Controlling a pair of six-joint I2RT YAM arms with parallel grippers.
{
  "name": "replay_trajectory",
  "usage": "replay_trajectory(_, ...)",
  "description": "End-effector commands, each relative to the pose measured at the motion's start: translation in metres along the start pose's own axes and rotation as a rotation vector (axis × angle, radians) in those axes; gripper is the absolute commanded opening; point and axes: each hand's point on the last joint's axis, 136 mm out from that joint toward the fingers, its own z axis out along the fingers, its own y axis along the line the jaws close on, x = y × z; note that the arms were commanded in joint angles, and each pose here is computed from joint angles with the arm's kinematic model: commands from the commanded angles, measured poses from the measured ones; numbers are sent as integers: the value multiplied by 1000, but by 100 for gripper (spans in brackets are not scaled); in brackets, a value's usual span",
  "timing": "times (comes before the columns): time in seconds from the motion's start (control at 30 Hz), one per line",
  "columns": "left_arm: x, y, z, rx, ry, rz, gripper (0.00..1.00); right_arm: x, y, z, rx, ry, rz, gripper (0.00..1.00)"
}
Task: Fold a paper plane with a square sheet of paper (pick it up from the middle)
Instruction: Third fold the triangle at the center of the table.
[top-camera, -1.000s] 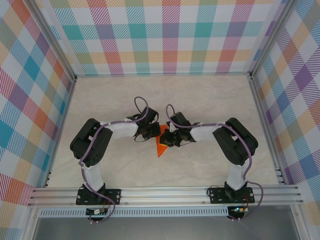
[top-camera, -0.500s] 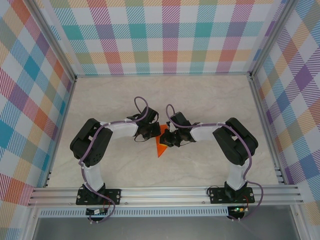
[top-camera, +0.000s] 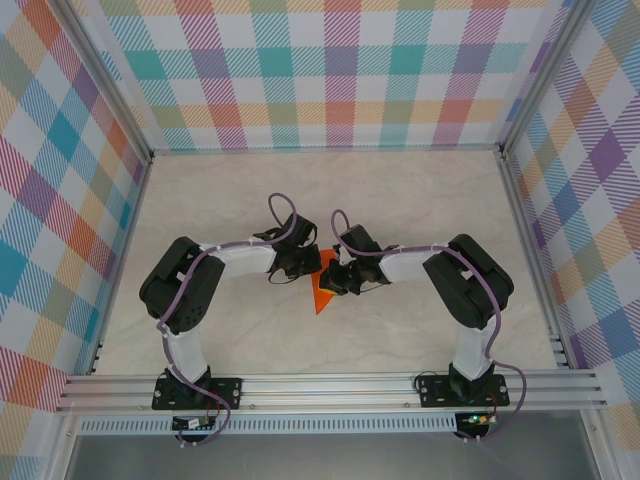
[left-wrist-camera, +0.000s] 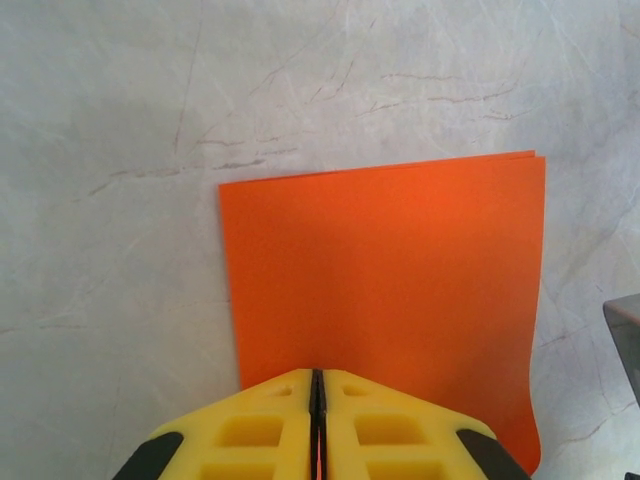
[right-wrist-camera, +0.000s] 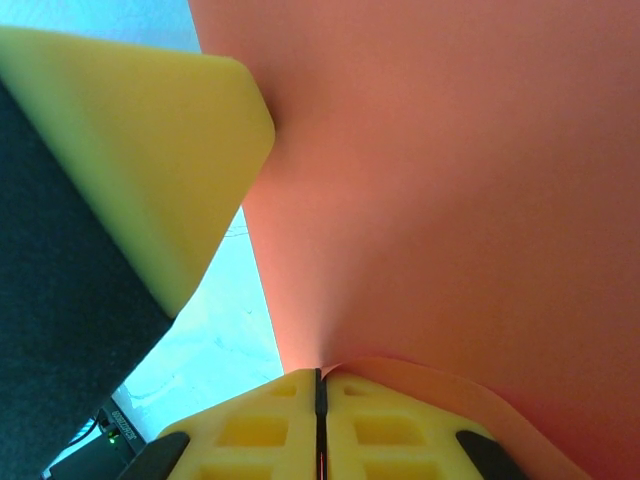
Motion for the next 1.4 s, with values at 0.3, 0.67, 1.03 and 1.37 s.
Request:
replay_trajectory(0.3, -31, 41, -63, -59, -154, -175, 21, -1, -11, 7, 38, 5, 6, 31)
replay_trajectory(0.67, -16, 34, -71, 76, -97, -171, 22, -2, -6, 6, -1, -9, -10, 32)
replay_trajectory(1.03, 6, 10, -59, 207, -9, -141, 17, 0, -13, 2, 12, -14, -6, 17)
replay_trajectory(1.37, 34, -14, -41, 266, 86, -95, 11, 1, -20, 3, 47, -7, 3, 0)
